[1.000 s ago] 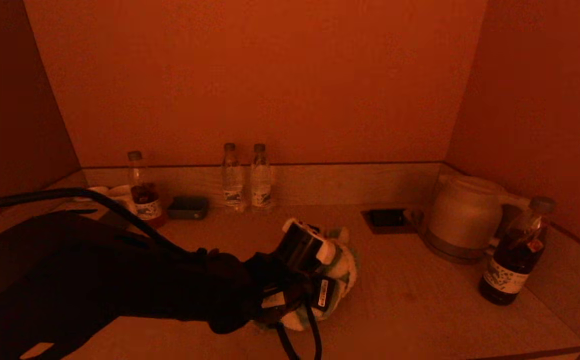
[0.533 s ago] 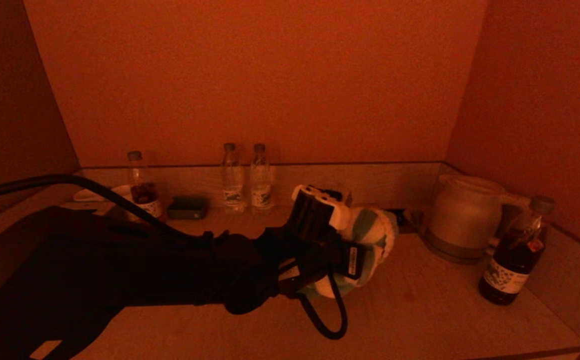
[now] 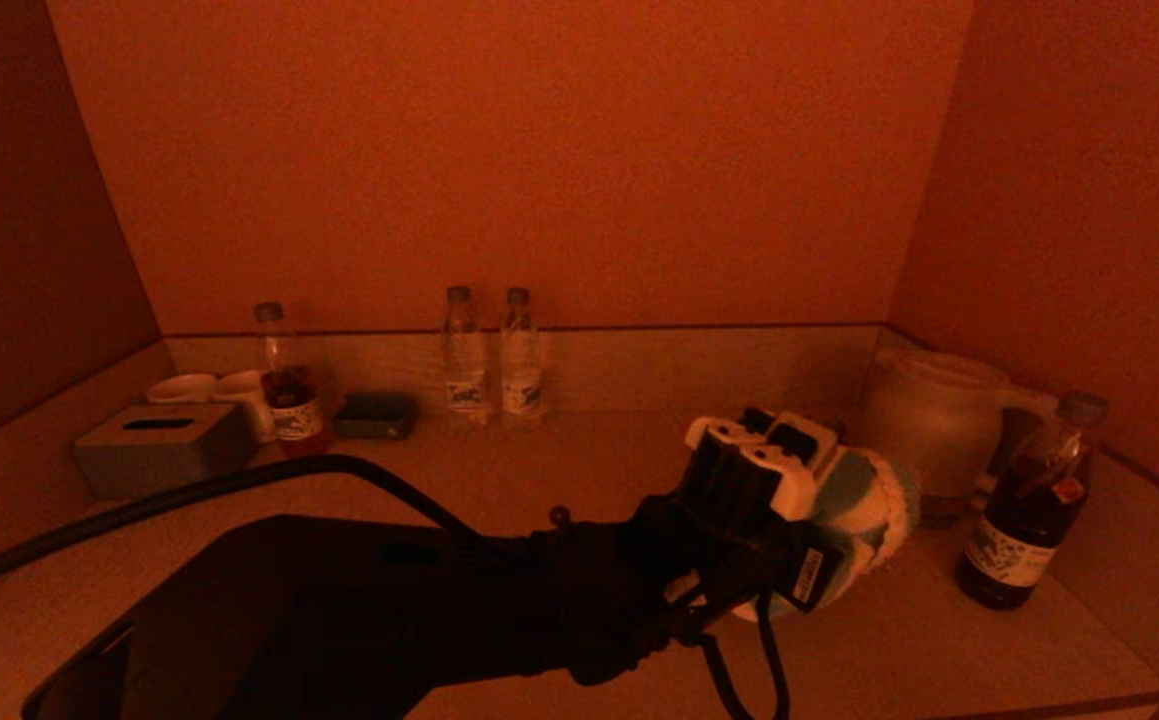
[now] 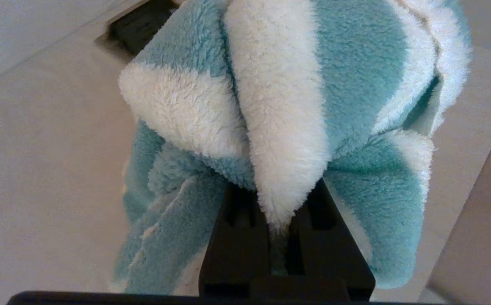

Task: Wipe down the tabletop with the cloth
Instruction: Sweep the stains on the table

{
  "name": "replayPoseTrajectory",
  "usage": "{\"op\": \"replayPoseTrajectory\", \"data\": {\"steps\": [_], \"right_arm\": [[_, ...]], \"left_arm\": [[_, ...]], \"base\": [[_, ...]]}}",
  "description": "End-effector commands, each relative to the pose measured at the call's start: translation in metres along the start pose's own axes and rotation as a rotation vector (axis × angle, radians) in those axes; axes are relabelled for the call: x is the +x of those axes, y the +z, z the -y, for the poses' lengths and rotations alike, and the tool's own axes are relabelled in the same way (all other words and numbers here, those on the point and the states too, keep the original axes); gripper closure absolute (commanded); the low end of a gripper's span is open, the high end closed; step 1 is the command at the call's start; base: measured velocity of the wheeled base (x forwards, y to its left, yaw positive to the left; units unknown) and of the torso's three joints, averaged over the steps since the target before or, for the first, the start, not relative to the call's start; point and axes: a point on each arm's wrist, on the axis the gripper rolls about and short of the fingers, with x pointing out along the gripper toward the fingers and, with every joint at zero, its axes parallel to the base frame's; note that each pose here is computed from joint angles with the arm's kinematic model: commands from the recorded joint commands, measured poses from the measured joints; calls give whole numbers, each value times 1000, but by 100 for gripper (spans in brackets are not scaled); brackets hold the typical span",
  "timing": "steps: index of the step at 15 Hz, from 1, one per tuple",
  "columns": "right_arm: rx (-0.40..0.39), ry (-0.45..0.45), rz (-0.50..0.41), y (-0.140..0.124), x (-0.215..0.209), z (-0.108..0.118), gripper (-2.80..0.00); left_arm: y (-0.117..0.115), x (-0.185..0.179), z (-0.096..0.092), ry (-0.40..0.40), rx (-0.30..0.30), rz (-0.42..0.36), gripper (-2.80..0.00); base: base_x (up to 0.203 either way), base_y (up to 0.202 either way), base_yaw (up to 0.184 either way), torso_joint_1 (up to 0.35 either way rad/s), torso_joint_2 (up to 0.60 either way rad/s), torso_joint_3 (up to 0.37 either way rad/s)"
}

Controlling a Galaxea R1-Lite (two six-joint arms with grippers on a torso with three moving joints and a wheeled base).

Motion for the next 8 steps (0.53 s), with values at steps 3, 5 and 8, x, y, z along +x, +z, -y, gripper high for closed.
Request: {"op": "replayPoseTrajectory", "data": {"steps": [3, 5, 8], "right_arm": [[0, 1, -2, 0, 0, 0, 0], [0, 1, -2, 0, 0, 0, 0], [0, 1, -2, 0, 0, 0, 0]], "left_arm": [[-25, 16, 8, -31, 49, -39, 0], [-32, 19, 8, -43, 51, -52, 0], [-37, 25, 5, -52, 48, -25, 0]], "base": [[0, 0, 0, 0, 0, 0], [0, 0, 0, 0, 0, 0], [0, 0, 0, 0, 0, 0]]}}
